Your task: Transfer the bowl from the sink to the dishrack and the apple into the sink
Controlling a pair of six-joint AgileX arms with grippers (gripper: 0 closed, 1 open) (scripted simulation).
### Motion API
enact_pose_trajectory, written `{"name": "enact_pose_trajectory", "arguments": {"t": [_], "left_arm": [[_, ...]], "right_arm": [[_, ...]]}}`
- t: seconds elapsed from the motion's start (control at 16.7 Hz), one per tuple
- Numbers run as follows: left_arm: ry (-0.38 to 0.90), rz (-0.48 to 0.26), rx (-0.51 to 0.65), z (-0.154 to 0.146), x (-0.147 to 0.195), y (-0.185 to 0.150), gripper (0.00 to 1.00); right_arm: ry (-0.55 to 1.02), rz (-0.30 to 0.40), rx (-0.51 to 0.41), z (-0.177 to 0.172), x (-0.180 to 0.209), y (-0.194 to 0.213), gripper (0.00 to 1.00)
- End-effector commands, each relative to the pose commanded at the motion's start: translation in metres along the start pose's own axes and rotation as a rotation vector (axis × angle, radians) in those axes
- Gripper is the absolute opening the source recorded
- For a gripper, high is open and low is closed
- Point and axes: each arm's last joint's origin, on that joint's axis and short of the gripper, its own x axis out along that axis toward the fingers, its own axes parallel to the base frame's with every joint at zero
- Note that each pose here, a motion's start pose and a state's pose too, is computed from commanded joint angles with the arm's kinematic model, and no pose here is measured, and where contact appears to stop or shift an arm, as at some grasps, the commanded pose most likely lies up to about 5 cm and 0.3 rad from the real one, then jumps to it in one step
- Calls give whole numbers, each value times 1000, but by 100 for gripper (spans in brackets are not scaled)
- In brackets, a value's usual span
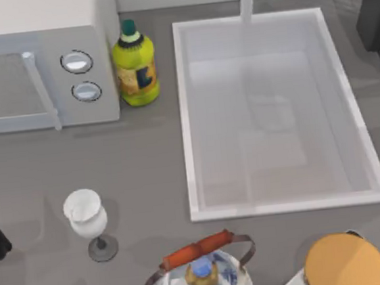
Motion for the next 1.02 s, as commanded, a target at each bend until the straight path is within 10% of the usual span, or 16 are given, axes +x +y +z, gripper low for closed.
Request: {"name": "enact_pose_trajectory", "arguments": {"t": [0.6,1.02], "left_arm": [[0,0,0,0,0,0,100],[0,0,0,0,0,0,100]], "right_arm": [[-631,-262,-131,42,25,129,0],[-1219,-166,-37,4,3,234,0]]}}
